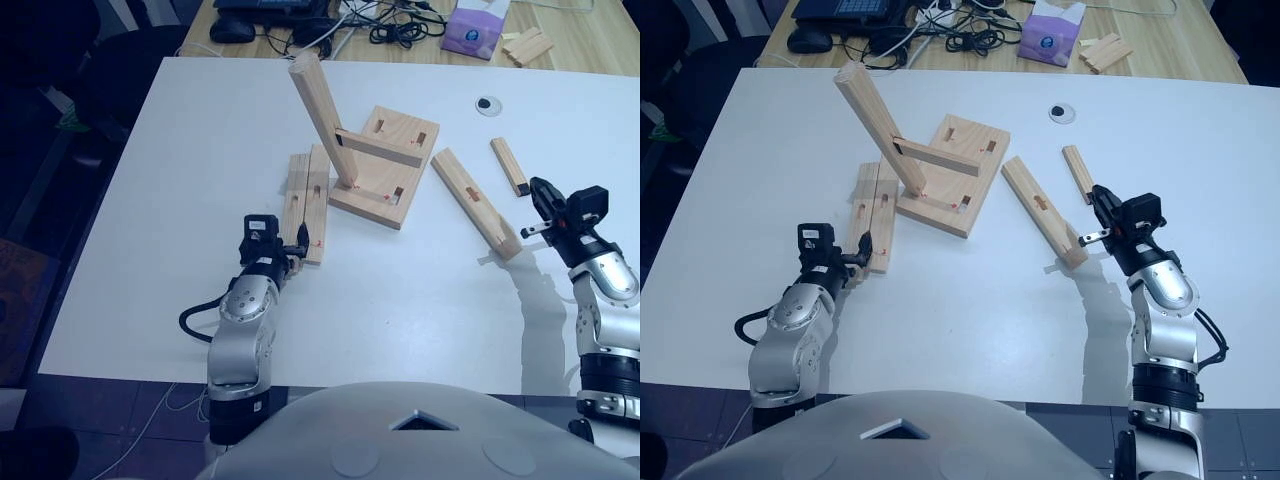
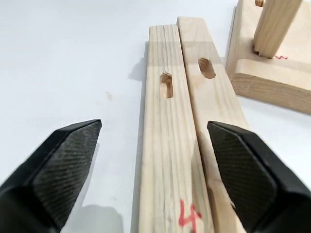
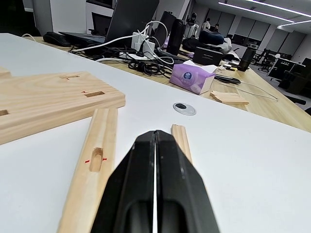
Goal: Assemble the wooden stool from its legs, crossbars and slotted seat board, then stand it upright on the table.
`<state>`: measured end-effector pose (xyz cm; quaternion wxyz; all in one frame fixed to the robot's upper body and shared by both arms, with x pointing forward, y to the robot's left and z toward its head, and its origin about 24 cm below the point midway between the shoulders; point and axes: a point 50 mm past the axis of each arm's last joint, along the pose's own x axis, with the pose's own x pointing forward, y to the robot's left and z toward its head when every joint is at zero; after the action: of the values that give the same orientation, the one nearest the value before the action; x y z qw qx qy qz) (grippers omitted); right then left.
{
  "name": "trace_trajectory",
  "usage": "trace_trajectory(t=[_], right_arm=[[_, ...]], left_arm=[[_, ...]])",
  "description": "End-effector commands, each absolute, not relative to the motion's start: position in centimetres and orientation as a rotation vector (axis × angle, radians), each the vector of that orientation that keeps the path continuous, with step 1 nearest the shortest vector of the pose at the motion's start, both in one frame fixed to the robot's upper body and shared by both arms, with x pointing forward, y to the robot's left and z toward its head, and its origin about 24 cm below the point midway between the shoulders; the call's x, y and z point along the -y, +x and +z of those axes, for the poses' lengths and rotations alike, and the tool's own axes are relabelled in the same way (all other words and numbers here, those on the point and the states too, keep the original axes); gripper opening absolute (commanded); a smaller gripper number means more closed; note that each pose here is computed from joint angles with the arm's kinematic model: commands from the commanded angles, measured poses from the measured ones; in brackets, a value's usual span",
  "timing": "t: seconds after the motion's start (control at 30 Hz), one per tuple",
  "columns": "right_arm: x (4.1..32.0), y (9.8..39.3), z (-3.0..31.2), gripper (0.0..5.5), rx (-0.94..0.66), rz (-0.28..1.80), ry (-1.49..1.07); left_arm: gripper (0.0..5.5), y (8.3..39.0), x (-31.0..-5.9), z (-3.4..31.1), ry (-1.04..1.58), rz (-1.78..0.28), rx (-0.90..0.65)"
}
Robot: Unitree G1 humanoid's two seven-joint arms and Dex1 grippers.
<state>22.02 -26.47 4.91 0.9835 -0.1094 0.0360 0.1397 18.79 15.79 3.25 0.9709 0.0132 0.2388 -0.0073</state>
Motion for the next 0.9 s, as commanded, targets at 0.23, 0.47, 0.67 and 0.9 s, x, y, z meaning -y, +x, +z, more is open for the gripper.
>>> trace_trajectory(t=[0.23,0.47,0.67,0.9], right_arm=[[26.2,20.9,4.6,0.0,-0.098,0.257,-0.203],[25.8,20.4,4.1,0.0,-0.108,0.231,-0.184],[25.6,20.5,4.0,0.0,-0.105,0.233,-0.183],[25.6,21.1,4.0,0.0,-0.096,0.203,-0.18]], left_arm=[[4.03,17.5,-17.3,1.7,0.147,-0.067,-0.597],[4.03,18.4,-18.3,2.6,0.105,0.033,-0.521],[4.03,18.5,-17.8,2.3,0.091,-0.032,-0.534],[4.03,17.9,-17.7,0.0,0.063,-0.031,-0.656]])
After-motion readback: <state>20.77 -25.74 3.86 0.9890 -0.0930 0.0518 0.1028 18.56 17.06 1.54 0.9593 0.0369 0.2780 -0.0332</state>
